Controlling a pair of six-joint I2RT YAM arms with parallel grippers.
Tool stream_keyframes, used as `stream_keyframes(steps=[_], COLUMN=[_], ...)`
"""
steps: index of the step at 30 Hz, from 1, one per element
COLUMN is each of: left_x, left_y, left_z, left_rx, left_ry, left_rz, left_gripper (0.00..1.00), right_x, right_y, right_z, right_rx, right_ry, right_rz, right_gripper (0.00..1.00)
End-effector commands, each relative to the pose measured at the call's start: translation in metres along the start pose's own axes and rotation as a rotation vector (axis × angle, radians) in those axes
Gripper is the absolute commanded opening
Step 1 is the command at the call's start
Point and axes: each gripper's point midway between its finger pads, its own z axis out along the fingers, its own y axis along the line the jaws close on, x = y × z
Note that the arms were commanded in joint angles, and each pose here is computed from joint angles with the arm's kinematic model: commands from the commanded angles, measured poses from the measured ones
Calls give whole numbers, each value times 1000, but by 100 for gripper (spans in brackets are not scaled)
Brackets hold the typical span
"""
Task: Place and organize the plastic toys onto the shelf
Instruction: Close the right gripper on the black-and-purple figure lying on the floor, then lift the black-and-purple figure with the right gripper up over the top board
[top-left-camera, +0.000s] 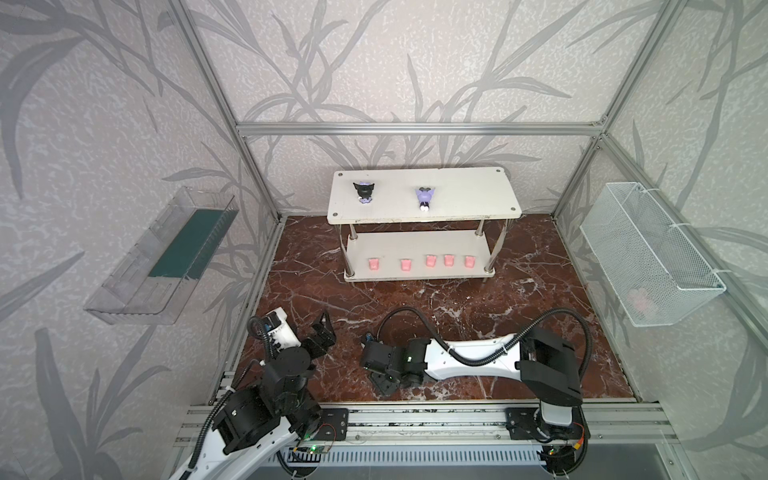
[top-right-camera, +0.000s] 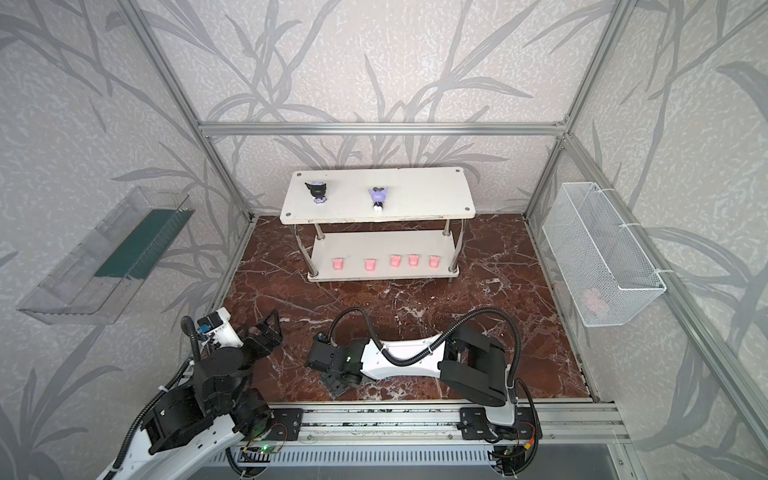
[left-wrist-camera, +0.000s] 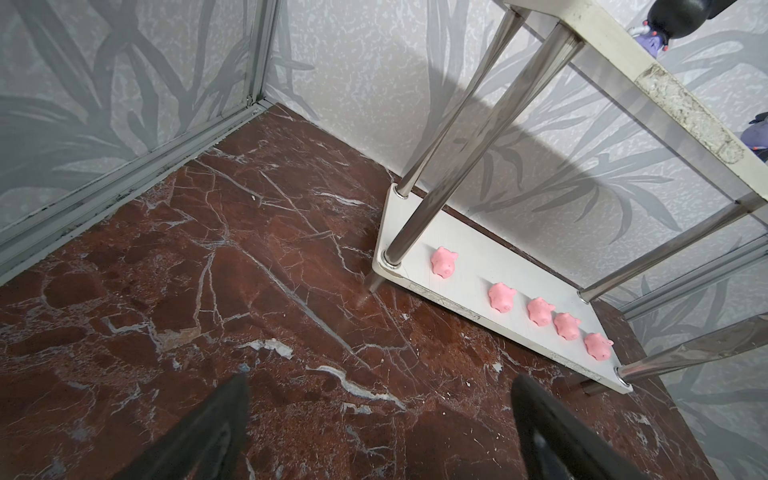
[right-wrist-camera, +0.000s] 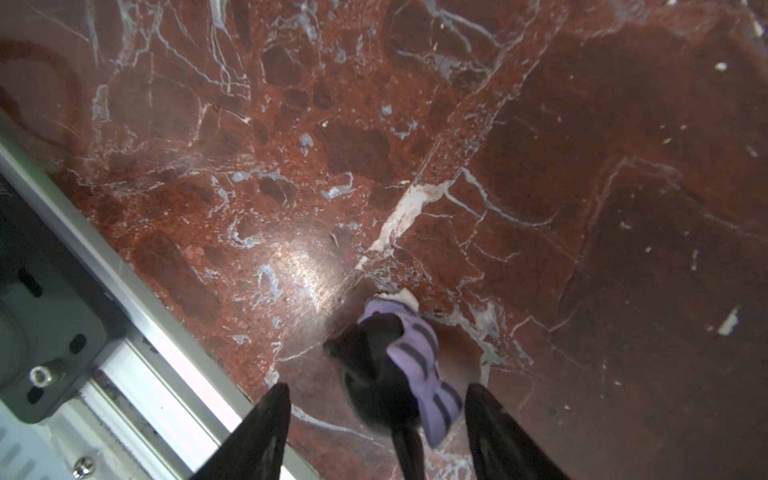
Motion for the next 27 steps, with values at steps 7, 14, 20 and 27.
stream_keyframes(steps=[7, 14, 20, 27], left_x=[4, 7, 10, 14], left_y=[8, 5, 3, 2], left_z=[4, 7, 9, 11], left_rx=[-36, -36, -30, -31], left_ry=[-19, -5, 2, 14], left_rz=[25, 37, 40, 44], left_gripper=[96, 96, 96, 96], right_x=[-3, -7, -10, -15], right_y=[-8, -11, -11, -1], right_z=[-1, -4, -7, -9], right_rx=[26, 3, -25, -91], right_ry=[-16, -70, -117, -150], right_rz=[9, 18, 23, 18], right_gripper=[57, 56, 56, 55])
